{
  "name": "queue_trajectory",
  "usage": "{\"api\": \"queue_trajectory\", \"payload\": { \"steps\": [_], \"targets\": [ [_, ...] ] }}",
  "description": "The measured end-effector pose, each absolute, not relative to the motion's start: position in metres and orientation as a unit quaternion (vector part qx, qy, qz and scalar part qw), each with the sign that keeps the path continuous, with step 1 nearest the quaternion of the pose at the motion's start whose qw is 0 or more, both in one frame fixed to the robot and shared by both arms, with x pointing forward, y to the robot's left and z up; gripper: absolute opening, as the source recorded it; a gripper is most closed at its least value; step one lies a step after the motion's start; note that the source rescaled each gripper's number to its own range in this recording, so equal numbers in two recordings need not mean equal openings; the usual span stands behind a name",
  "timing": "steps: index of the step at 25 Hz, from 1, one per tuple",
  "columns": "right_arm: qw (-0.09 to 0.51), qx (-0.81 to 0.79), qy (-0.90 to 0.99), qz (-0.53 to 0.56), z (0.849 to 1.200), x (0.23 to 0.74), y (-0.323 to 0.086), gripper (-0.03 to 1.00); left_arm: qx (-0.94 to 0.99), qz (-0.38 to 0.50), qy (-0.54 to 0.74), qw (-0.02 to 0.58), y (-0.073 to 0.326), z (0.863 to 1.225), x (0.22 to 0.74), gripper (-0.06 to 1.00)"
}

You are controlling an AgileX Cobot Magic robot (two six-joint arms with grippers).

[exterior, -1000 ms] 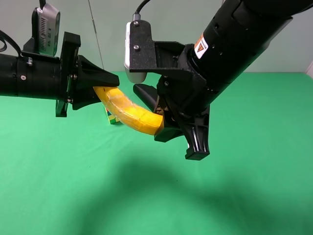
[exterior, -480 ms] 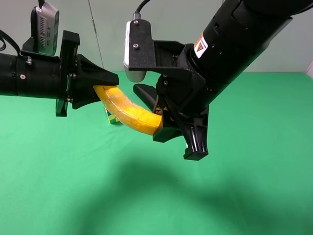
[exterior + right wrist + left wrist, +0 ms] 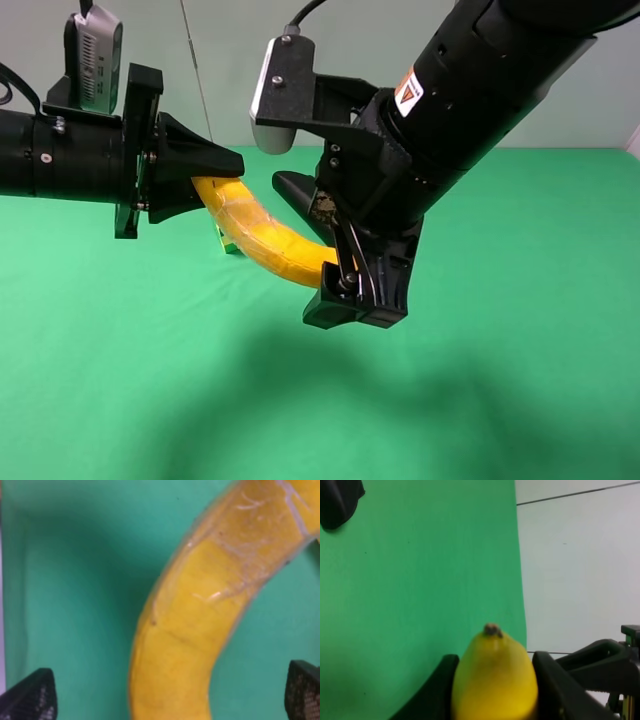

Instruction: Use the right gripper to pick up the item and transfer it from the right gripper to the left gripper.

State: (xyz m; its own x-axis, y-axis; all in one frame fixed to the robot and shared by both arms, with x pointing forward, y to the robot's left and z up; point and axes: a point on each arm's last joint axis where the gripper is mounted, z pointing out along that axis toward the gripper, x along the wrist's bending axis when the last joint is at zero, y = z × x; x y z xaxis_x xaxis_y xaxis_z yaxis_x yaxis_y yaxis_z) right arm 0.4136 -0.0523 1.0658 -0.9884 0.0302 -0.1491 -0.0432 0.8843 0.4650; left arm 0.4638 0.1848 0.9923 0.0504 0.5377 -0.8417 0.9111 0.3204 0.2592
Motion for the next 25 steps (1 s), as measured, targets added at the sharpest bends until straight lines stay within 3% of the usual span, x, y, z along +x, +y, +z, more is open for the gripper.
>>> {"api": "queue_trajectory", "payload": {
  "steps": [12, 19, 25],
  "targets": [
    [0.179, 0.090, 0.954, 0.225, 1.115, 0.402, -0.100, 1.00, 0.557, -0.193, 0.653, 0.475, 0.185, 0.992, 0.463, 0.00],
    [0.192, 0.130, 0.953, 0.196, 1.136, 0.381, -0.137, 1.00, 0.565, -0.187, 0.646, 0.478, 0.185, 0.992, 0.463, 0.00],
    [0.207, 0.156, 0.946, 0.192, 1.124, 0.358, -0.172, 1.00, 0.567, -0.186, 0.644, 0.478, 0.185, 0.992, 0.463, 0.00]
  ]
}}
